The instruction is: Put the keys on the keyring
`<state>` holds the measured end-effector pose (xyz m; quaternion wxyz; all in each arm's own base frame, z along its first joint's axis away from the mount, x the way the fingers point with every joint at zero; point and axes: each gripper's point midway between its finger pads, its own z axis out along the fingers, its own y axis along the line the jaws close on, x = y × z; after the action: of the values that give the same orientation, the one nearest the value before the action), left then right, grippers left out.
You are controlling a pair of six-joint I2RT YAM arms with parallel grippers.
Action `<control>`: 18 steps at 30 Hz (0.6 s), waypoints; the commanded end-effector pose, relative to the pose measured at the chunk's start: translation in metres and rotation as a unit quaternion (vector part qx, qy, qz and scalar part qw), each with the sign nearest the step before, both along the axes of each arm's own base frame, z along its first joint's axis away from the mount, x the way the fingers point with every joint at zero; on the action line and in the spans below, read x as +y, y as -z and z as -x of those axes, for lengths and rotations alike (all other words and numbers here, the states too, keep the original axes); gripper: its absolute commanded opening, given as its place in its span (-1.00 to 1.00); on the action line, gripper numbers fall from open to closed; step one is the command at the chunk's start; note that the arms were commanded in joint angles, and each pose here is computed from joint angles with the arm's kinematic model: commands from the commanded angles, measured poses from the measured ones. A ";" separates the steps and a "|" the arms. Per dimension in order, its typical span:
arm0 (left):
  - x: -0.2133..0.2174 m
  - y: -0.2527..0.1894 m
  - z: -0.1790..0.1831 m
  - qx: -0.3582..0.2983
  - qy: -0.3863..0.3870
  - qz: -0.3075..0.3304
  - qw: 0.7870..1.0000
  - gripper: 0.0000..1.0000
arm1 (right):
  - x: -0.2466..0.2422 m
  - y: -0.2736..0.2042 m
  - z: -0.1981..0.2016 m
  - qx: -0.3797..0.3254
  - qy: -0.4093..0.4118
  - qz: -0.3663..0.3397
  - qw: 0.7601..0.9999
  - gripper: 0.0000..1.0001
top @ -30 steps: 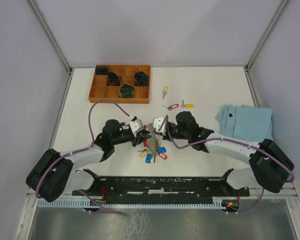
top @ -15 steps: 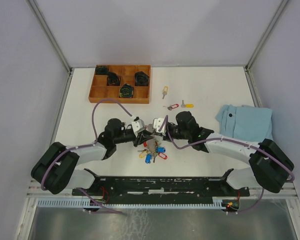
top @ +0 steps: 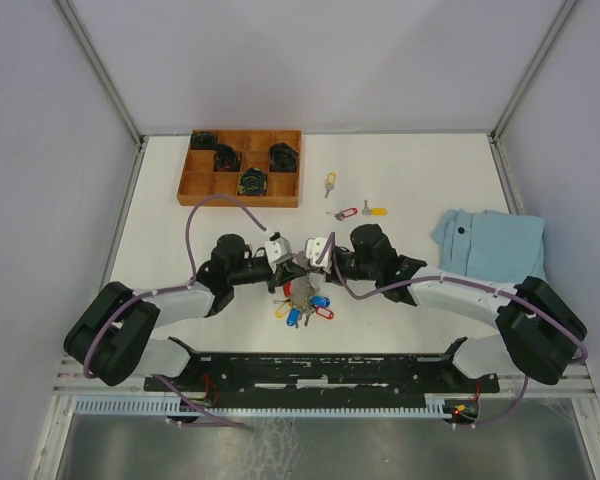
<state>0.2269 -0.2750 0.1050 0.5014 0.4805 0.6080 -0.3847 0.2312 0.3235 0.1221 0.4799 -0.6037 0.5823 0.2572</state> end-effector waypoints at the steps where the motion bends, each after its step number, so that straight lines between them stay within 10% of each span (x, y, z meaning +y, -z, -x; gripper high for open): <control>1: -0.002 -0.018 -0.015 -0.026 -0.014 -0.006 1.000 -0.95 | -0.010 -0.005 -0.015 -0.021 0.051 -0.005 0.998 -0.84; 12: 0.016 -0.038 -0.042 0.129 -0.196 0.031 0.972 -0.95 | -0.046 -0.022 -0.049 0.065 0.296 -0.099 0.948 -0.33; 18: 0.019 -0.037 -0.050 0.240 -0.265 0.031 0.933 -0.95 | -0.039 -0.039 -0.050 0.074 0.290 -0.095 0.949 -0.04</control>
<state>0.2606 -0.2547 0.1179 0.4569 0.2855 0.7660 -0.3507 0.2668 0.2783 0.1176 0.5049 -0.3938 0.7440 0.1907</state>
